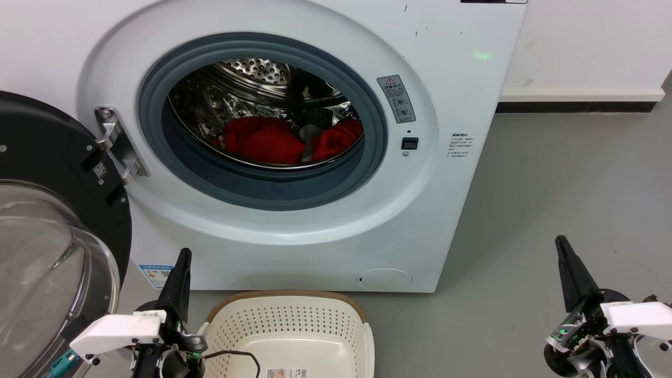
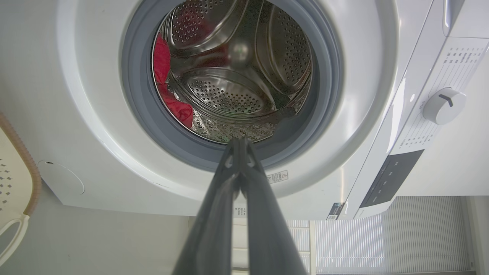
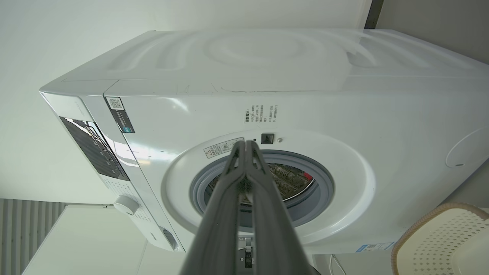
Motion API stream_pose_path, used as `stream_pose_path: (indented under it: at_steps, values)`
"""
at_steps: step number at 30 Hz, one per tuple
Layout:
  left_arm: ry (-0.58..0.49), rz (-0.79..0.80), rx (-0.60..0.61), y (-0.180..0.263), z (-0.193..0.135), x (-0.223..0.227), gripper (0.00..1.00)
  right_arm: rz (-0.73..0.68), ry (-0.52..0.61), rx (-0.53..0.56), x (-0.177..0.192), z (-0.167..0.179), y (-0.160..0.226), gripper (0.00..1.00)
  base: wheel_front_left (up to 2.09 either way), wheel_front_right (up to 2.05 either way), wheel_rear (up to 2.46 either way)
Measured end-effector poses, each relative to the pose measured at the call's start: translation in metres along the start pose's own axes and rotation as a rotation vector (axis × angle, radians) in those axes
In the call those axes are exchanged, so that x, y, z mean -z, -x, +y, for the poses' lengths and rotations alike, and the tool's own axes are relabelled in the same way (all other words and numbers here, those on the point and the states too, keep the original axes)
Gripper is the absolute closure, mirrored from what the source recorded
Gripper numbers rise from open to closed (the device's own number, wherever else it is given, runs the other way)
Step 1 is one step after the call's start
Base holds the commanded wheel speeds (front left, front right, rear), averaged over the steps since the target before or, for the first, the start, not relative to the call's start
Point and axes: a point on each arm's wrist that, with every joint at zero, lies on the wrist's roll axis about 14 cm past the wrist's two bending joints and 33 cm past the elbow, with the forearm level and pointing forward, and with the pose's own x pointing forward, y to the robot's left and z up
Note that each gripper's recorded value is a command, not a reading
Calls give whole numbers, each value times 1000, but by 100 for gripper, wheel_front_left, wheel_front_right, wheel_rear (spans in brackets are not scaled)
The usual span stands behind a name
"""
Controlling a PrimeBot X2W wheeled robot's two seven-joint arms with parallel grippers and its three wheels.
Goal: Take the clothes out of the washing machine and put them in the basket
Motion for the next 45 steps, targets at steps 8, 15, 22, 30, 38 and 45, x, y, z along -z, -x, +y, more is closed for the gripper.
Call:
stream_pose_path:
  at_steps: [8,15,22,30,38,45]
  values:
    - [0,0,0,0,0,0,100,0,0,0,0,0,0,100,0,0,0]
    - [0,0,0,0,0,0,100,0,0,0,0,0,0,100,0,0,0]
    - [0,0,0,0,0,0,100,0,0,0,0,0,0,100,0,0,0]
    - [0,0,0,0,0,0,100,0,0,0,0,0,0,100,0,0,0]
    - [0,0,0,0,0,0,100,0,0,0,0,0,0,100,0,0,0]
    - [8,-6,-86,13,29,1,0,-10,-6,84,-2,-28,14,0,0,0,0]
